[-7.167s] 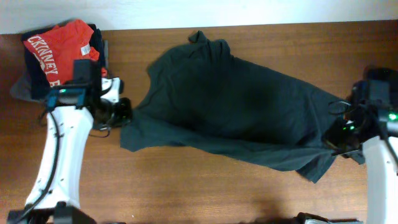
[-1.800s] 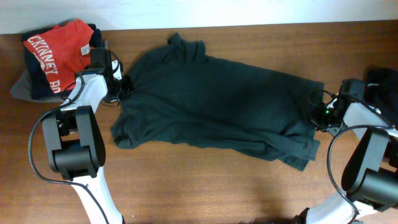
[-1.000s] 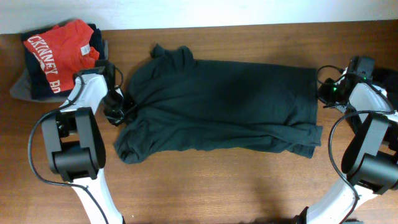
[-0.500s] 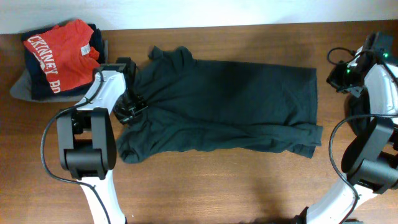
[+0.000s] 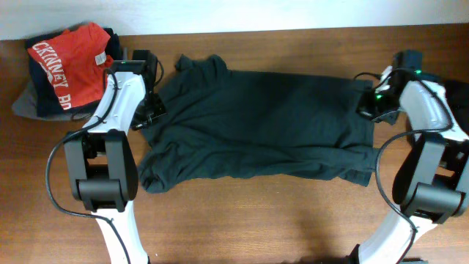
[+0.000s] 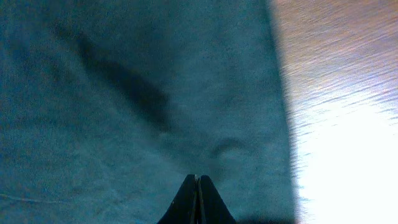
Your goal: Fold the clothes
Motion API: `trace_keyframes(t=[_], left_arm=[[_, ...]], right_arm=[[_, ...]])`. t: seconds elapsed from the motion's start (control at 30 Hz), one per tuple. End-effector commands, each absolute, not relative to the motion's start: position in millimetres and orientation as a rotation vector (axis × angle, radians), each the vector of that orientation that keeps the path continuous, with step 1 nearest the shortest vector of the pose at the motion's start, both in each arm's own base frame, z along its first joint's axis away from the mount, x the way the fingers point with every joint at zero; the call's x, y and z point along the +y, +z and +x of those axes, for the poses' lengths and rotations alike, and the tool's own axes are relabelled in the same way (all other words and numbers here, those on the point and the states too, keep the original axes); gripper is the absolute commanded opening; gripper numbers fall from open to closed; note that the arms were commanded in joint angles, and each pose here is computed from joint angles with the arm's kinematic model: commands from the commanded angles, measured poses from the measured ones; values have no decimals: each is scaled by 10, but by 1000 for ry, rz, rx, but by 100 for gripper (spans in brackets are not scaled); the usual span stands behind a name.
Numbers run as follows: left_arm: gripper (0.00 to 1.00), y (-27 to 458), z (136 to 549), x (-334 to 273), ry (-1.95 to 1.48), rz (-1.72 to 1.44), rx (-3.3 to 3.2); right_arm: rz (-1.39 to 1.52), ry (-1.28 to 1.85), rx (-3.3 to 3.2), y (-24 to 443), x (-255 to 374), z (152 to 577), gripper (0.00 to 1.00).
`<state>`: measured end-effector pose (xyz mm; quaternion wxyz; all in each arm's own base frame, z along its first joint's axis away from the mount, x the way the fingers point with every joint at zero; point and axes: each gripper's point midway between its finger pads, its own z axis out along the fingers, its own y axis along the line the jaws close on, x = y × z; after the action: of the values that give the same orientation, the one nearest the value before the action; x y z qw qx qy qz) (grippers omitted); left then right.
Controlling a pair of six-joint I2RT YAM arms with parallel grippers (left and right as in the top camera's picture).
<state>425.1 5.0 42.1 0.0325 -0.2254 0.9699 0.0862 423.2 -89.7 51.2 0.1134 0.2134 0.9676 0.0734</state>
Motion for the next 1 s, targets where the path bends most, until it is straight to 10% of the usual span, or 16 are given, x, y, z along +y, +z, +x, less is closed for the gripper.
trace_keyframes(t=[0.0, 0.97], left_arm=[[1, 478, 4360, -93, 235, -526, 2979], [1, 279, 4579, -628, 17, -276, 2975]], right_arm=[[563, 231, 2855, 425, -739, 4236, 4], [600, 14, 2986, -293, -959, 4065, 4]])
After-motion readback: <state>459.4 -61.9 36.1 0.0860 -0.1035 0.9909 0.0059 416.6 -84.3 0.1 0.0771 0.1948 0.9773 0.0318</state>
